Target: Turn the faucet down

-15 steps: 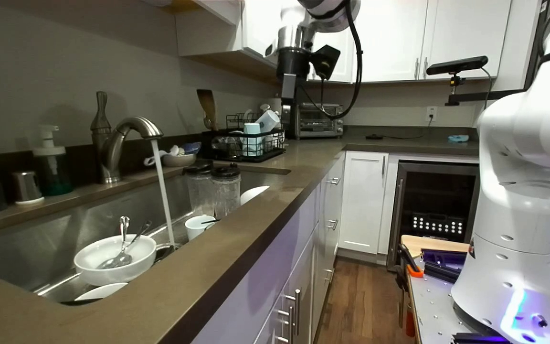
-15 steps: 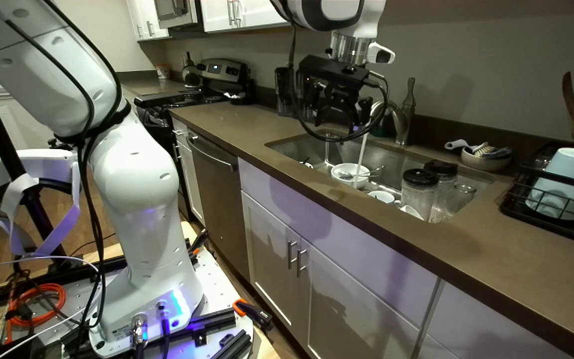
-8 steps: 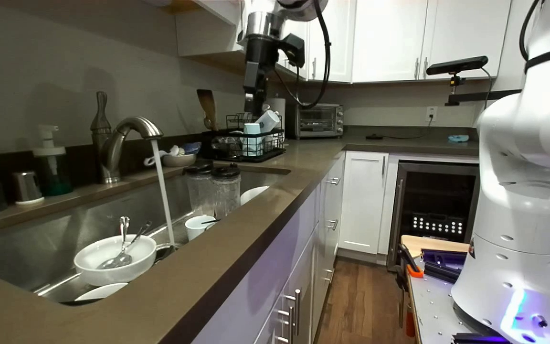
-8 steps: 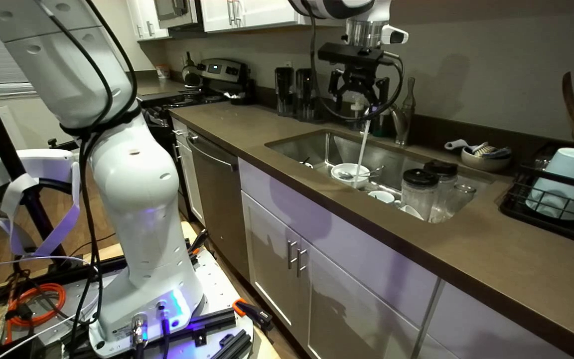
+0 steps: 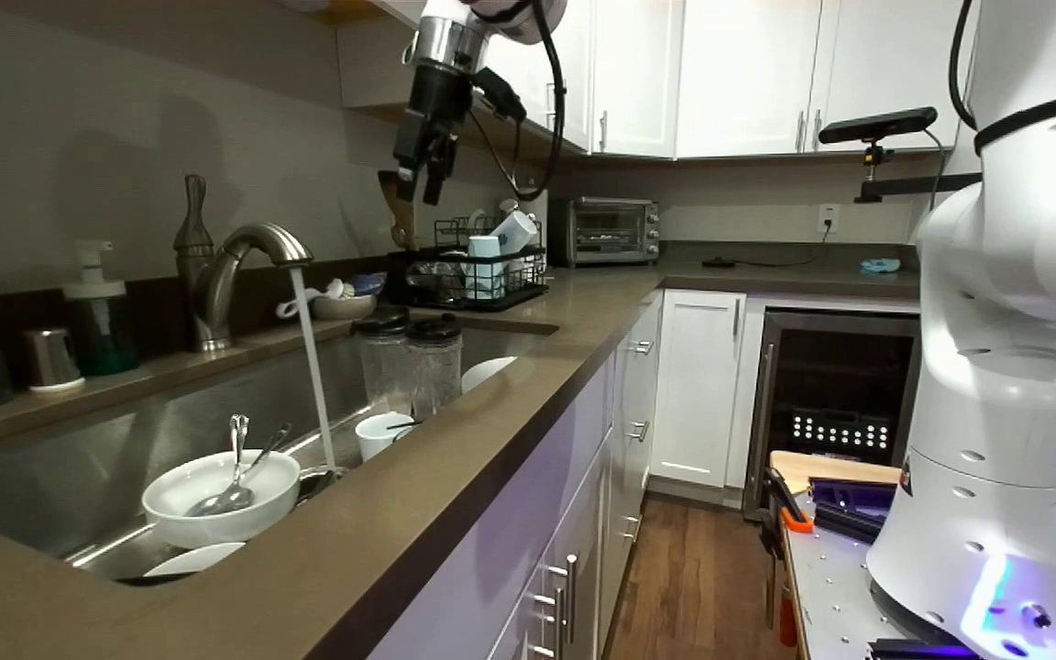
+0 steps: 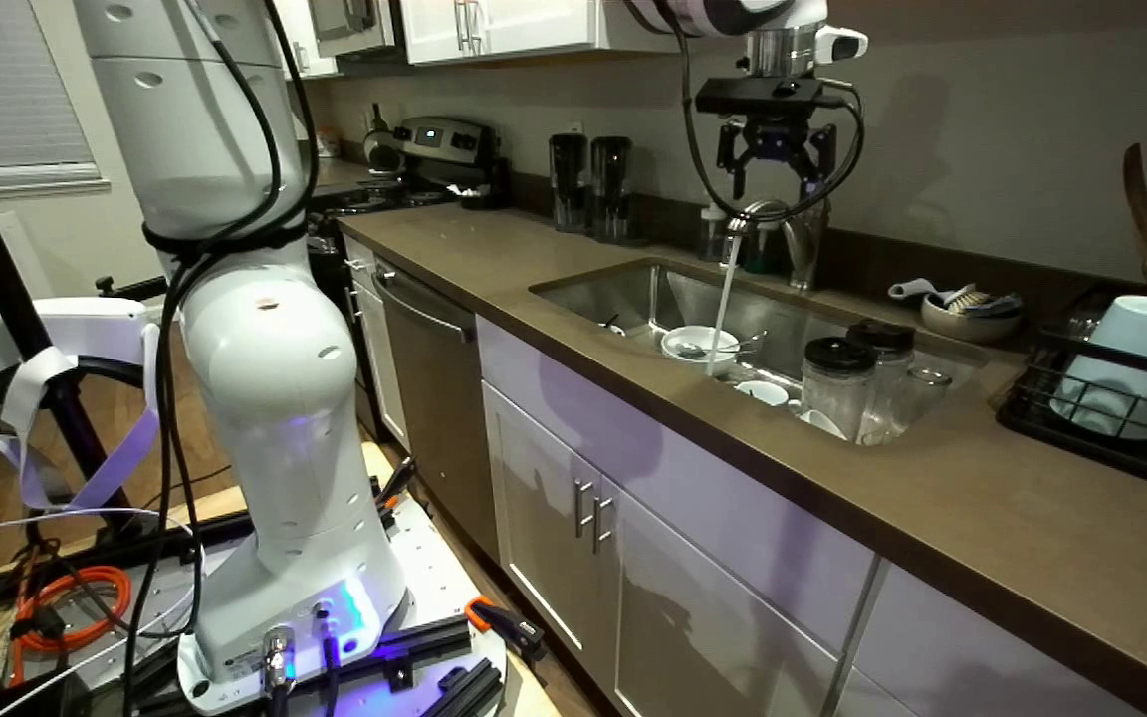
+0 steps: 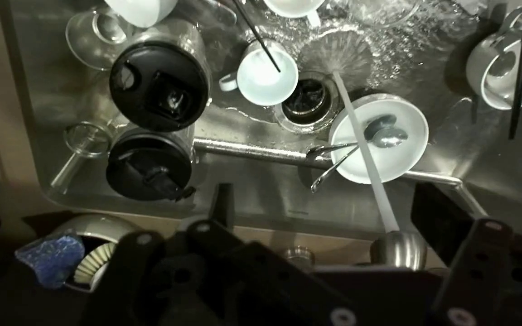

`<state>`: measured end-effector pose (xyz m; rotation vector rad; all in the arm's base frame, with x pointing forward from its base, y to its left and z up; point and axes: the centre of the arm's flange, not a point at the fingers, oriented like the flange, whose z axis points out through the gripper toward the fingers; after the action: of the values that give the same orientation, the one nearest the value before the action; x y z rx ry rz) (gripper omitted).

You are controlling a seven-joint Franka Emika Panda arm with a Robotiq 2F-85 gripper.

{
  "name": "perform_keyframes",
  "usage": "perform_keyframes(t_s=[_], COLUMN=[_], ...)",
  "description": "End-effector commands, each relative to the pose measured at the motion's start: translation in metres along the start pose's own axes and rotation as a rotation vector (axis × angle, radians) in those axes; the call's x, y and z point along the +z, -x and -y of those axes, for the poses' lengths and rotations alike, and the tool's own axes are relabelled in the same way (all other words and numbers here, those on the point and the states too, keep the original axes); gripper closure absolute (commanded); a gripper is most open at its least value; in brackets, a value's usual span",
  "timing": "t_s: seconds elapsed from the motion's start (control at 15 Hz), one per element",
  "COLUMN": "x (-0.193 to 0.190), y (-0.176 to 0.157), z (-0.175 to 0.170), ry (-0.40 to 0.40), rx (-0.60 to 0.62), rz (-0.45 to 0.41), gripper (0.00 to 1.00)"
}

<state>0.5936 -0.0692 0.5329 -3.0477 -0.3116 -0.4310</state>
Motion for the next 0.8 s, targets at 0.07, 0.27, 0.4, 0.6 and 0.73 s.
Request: perform_keyframes(t_s=[0.07,0.27,0.4,0.6,0.73], x=[0.009,0.014,0.017,0.017,0.019], y=[-0.025,-0.027,-0.026,-0.030,-0.030], z=[-0.013,-0.017,-0.015,-0.014,-0.011], ry=[0.006,0.020,0.035,0.046,0.042], rx=[0.063,0.100,0.117,0.090,0.085], rz=[-0.126,-0.216,-0.267,-0.242,-0.239], gripper=[0.00,0.00,0.00,0.00,0.00])
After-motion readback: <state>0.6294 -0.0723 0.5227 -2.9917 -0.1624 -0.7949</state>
